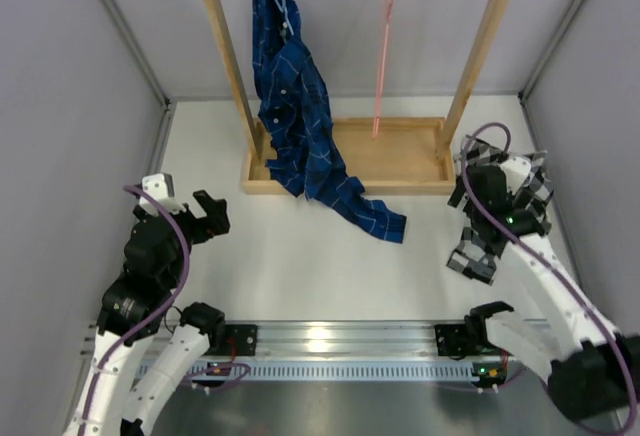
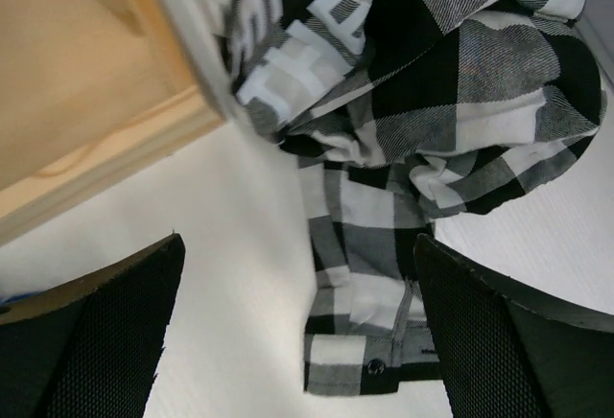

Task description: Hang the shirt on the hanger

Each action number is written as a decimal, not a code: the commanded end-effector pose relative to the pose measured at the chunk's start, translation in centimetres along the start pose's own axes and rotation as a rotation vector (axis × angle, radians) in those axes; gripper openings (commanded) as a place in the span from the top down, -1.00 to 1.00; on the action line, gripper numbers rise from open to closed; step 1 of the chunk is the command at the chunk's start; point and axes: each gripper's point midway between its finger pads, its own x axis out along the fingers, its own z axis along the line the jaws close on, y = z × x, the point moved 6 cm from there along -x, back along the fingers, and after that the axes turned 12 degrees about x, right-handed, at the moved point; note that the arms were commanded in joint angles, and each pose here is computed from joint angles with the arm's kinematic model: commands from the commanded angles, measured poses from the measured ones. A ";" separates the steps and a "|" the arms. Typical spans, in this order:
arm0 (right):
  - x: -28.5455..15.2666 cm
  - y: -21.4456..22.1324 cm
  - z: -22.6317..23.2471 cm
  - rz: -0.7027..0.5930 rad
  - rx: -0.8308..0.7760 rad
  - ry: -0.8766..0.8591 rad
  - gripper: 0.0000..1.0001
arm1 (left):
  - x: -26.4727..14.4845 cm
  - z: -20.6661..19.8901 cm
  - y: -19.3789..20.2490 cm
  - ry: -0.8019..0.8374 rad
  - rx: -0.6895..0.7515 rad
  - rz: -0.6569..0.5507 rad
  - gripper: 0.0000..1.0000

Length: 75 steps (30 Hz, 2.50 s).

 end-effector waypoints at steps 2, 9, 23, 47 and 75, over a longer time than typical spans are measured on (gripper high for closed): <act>4.8 -2.4 1.7 -0.090 0.038 0.140 -0.96 | 0.7 -0.6 -0.8 0.034 0.000 -0.033 -0.96; 10.7 -2.8 0.3 -0.107 -0.113 0.420 -0.68 | 0.8 -1.0 -0.7 0.061 0.006 -0.027 -0.97; 2.3 -2.1 4.8 -0.059 -0.138 -0.030 1.00 | 0.8 -1.4 -0.8 0.095 0.013 -0.033 -0.97; -30.0 -19.0 8.8 -0.128 0.000 -1.235 1.00 | -6.9 -10.1 -8.8 1.003 -0.020 -0.349 -0.97; -13.6 3.2 11.9 0.315 -0.445 -1.000 -0.85 | 1.0 -4.7 0.2 0.361 0.023 0.017 -0.97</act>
